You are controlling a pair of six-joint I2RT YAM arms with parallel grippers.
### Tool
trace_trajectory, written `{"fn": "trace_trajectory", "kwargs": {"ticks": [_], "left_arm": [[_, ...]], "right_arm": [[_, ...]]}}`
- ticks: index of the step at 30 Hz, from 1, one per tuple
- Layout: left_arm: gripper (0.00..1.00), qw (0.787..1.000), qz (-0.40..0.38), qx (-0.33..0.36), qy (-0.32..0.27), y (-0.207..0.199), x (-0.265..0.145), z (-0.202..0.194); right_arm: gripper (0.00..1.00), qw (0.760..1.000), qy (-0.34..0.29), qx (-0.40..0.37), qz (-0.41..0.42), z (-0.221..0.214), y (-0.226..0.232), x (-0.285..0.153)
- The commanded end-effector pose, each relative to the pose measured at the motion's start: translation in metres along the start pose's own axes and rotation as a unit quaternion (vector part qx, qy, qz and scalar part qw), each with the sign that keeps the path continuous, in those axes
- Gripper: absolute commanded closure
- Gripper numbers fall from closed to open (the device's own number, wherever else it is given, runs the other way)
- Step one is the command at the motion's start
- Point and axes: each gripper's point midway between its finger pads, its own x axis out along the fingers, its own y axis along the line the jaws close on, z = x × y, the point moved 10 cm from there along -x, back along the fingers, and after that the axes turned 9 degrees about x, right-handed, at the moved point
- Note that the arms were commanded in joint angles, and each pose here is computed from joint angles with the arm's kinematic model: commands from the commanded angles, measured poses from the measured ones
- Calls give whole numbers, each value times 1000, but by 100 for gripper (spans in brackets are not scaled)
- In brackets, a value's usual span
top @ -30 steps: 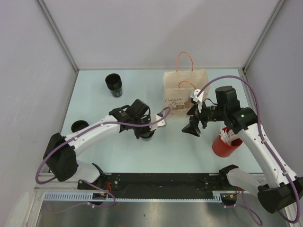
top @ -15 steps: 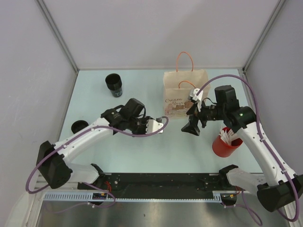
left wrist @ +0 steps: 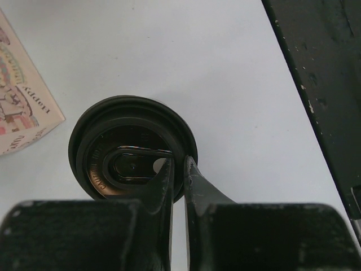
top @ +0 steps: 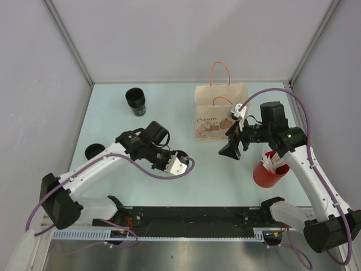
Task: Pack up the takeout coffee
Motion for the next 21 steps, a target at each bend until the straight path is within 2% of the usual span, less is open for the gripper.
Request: {"fn": "trace_trajectory", "kwargs": {"ticks": [1, 12, 21], "left_arm": [[99, 997, -42, 53, -32, -9, 8, 0], [97, 993, -81, 81, -21, -8, 25, -4], [85, 992, -98, 84, -12, -3, 33, -4]], "right_arm": [[0, 1000, -19, -5, 2, 2, 1, -3], [0, 1000, -23, -3, -1, -2, -1, -5], [0, 1000, -28, -5, 0, -4, 0, -6]]}}
